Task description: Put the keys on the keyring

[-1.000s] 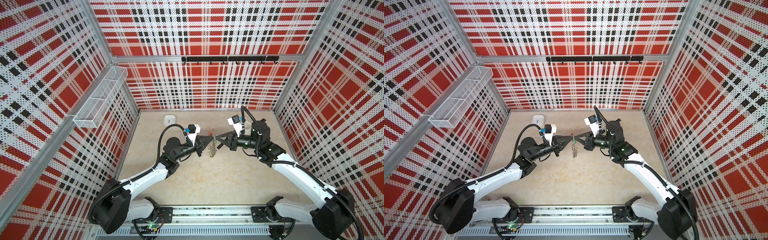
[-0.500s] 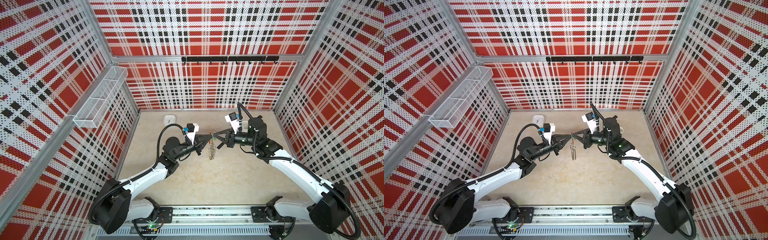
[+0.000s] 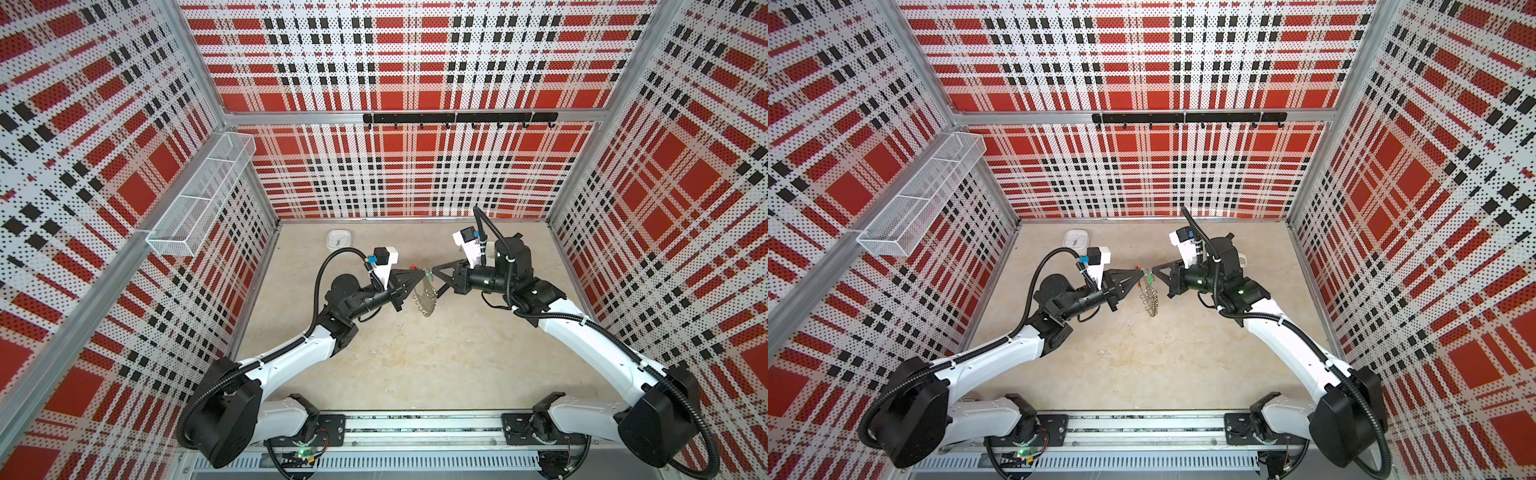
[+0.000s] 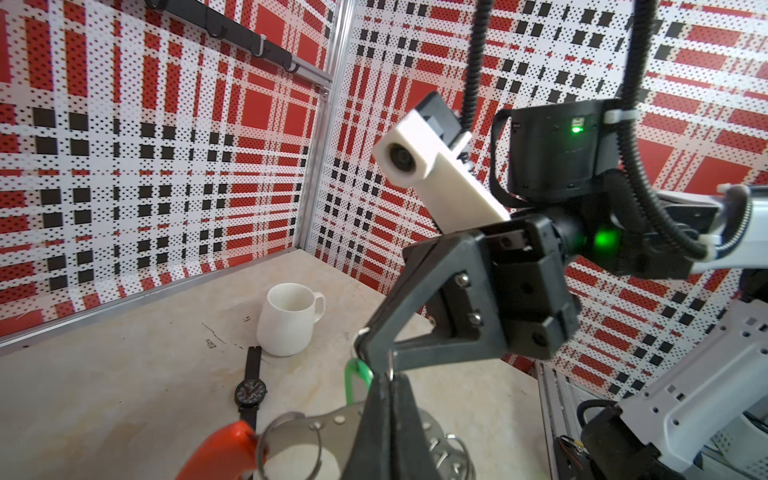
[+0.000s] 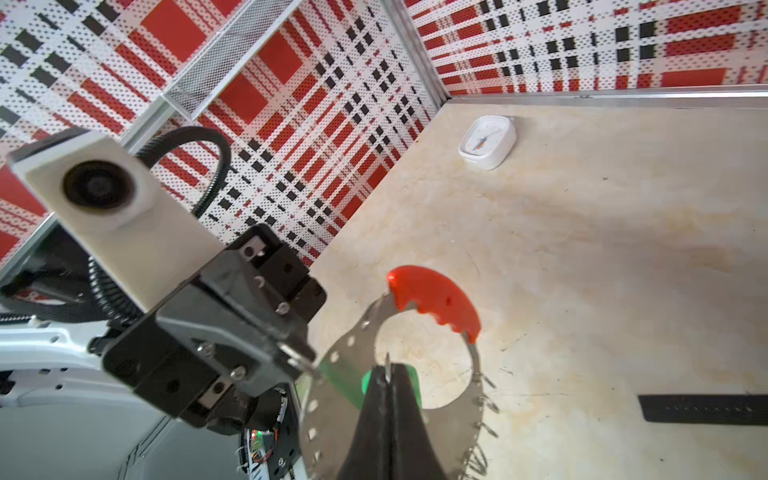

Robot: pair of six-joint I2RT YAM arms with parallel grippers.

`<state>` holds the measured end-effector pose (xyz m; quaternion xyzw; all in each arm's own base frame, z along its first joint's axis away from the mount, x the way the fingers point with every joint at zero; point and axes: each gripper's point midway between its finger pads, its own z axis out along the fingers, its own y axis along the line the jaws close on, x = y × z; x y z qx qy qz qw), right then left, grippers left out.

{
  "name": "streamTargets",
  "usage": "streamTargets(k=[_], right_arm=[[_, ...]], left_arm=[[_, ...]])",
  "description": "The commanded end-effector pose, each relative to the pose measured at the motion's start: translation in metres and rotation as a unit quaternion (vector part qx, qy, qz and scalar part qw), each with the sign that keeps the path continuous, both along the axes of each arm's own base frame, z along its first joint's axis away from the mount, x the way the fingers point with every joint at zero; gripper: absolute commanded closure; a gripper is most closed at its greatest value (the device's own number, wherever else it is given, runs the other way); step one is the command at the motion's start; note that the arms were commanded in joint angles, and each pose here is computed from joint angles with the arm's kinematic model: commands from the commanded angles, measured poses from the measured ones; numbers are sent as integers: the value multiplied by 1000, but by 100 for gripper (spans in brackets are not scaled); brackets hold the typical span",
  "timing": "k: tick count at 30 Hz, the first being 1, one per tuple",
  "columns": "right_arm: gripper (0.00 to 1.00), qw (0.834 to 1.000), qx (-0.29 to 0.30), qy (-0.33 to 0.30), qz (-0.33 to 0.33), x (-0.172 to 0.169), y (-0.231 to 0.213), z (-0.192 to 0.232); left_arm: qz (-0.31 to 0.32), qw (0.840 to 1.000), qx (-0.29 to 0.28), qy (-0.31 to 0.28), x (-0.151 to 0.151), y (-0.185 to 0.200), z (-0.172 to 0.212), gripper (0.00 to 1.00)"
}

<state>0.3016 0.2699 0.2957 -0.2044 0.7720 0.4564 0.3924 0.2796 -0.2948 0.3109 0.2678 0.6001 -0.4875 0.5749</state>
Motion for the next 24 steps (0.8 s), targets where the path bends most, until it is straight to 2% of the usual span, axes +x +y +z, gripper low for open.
streamTargets(k=[1, 8, 12, 24], right_arm=[[100, 1000, 9, -3, -4, -1, -4, 3], [100, 997, 2, -63, 45, -19, -1, 27], [100, 996, -20, -61, 64, -16, 3, 24], [100, 993, -9, -76, 86, -15, 21, 43]], left_arm=[[-3, 999, -26, -47, -5, 1, 30, 100], [26, 998, -44, -21, 13, 7, 33, 100], [11, 998, -59, 0, 19, 5, 40, 100], [-6, 998, -57, -5, 13, -5, 42, 100]])
